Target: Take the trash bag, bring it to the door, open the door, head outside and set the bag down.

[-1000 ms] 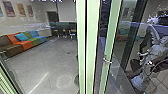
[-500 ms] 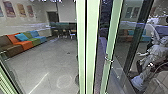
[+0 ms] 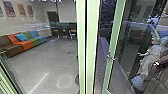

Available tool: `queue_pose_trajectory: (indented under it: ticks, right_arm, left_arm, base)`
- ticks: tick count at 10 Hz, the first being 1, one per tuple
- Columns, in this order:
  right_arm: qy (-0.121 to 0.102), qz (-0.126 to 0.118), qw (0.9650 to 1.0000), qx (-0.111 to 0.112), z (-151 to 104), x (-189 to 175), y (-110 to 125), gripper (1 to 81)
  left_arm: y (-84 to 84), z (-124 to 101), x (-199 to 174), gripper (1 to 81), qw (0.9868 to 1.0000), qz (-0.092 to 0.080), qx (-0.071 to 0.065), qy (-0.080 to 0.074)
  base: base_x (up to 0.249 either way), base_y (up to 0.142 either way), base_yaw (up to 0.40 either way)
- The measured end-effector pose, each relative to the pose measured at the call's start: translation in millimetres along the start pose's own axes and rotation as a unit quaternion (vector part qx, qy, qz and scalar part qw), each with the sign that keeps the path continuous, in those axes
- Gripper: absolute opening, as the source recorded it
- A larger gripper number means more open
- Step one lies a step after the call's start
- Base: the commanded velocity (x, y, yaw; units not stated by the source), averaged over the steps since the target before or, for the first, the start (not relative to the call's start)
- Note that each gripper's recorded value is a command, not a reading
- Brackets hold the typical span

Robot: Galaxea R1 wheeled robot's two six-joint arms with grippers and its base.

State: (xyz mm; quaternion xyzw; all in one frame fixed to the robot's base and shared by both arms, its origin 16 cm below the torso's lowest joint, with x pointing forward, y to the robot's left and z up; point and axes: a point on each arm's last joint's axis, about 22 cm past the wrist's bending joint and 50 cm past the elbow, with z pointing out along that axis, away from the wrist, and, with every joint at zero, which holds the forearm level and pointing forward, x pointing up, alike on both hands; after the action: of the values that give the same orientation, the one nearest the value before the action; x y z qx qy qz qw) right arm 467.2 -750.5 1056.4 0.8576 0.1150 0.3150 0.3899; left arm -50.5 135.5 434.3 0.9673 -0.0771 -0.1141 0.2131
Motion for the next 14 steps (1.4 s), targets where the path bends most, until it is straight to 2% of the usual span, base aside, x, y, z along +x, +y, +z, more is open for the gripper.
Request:
queue_pose_trajectory:
  ticks: [1, 3, 5, 7, 9, 11, 12, 13, 14]
  right_arm:
    - [-0.004, -0.018, 0.9996, -0.02, -4, -6, 16, 81.1]
    - [-0.04, -0.037, 0.9972, -0.052, -10, -34, 40, 81.1]
    - [-0.067, -0.041, 0.9946, -0.067, -17, -67, 53, 81.1]
    - [-0.093, -0.037, 0.9923, -0.073, -30, -115, 64, 81.1]
    - [-0.118, -0.028, 0.9891, -0.084, -37, -141, 79, 81.1]
    - [-0.114, -0.01, 0.9921, -0.052, -31, -127, 55, 81.1]
    - [-0.123, 0.017, 0.9921, -0.019, -27, -124, 34, 81.1]
    - [-0.147, 0.049, 0.9878, 0.008, -24, -131, 19, 81.1]
    - [-0.175, 0.088, 0.9801, 0.037, -20, -145, 5, 81.1]
  left_arm:
    - [0.3, 0, -1, 1.0, 1.0, 0.0, 0.0, 0.0]
    - [0.3, 0, -2, 1.0, 1.0, 0.0, 0.0, -0.001]
    - [0.0, 0, -1, 1.0, 1.0, 0.006, 0.001, -0.003]
    - [-1.1, -1, 4, 1.0, 0.9997, 0.023, 0.004, -0.01]
    - [-0.5, -1, 4, 1.0, 0.9996, 0.025, 0.004, -0.011]
    - [-0.9, -1, 5, 1.0, 0.9996, 0.025, 0.004, -0.011]
    - [-1.0, -1, 2, 1.0, 0.9996, 0.024, 0.004, -0.012]
    - [-1.2, -1, 0, 1.0, 0.9996, 0.023, 0.004, -0.013]
    - [-1.1, -1, 1, 1.0, 0.9996, 0.024, 0.004, -0.012]
  base:
    - [0.0, 0.0, 0.0]
    - [0.0, 0.0, 0.0]
    - [0.0, 0.0, 0.0]
    - [0.0, 0.0, 0.0]
    - [0.0, 0.0, 0.0]
    - [0.0, 0.0, 0.0]
    - [0.0, 0.0, 0.0]
    - [0.0, 0.0, 0.0]
    - [0.0, 0.0, 0.0]
